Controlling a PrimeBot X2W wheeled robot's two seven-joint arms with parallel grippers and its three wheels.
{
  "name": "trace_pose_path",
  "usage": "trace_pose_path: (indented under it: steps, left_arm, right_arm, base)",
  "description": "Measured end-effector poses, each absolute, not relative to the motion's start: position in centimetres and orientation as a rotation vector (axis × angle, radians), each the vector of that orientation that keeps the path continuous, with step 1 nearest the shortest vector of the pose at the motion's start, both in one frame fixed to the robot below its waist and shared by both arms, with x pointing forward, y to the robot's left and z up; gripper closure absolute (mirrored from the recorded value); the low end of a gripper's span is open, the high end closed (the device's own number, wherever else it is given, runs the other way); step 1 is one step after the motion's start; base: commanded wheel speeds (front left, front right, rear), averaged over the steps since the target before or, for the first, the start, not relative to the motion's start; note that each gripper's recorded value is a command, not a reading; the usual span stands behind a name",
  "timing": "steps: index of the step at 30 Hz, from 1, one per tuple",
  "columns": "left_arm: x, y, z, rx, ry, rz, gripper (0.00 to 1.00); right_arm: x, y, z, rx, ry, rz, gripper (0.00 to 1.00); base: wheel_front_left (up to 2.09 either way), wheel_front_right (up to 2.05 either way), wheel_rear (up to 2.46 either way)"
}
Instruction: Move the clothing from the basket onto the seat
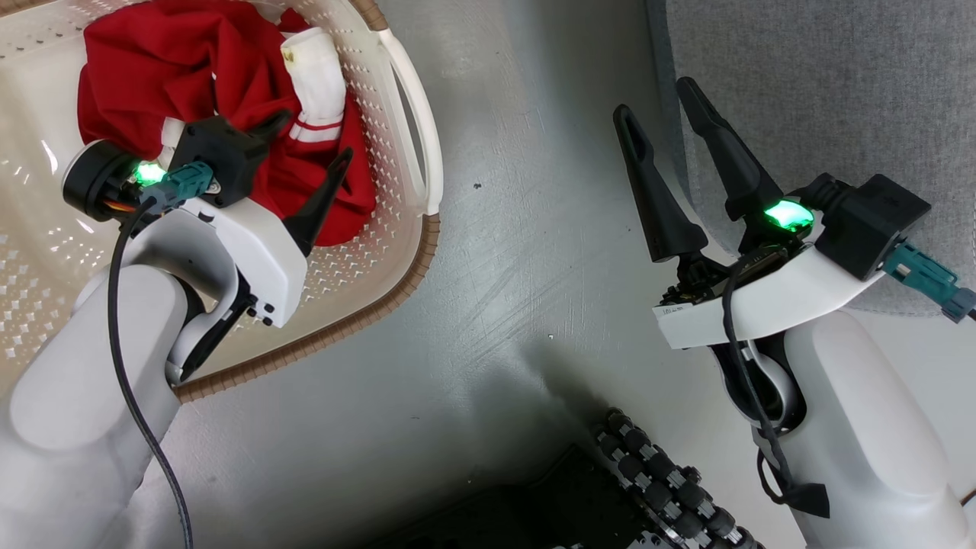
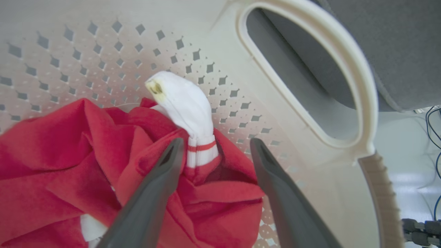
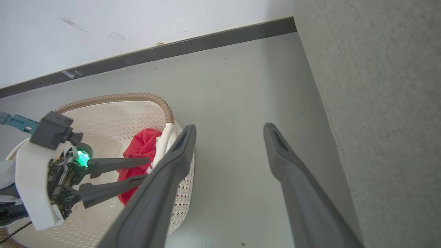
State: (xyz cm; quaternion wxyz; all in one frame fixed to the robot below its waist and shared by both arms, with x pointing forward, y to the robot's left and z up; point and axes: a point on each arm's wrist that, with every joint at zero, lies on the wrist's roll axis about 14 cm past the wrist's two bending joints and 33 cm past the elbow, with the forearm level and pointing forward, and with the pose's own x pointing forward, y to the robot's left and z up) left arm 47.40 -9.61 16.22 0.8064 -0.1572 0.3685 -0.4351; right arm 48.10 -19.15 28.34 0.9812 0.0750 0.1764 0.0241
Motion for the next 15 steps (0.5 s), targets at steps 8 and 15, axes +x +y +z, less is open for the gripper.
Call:
trace_pose_path:
  steps: [8, 15]
  left_arm:
    - [48.03, -9.30, 15.69, -0.321, 0.794, -0.915, 0.00]
    - [48.36, -9.08, 15.27, -0.310, 0.799, -0.904, 0.00]
  right_arm:
    - [48.07, -19.15, 28.18, 0.152, 0.358, 0.048, 0.00]
    - [48.06, -19.09, 28.07, 0.153, 0.360, 0.049, 0.00]
  base:
    - [0.00, 0.00, 0.00]
    - [0.00, 0.00, 0.00]
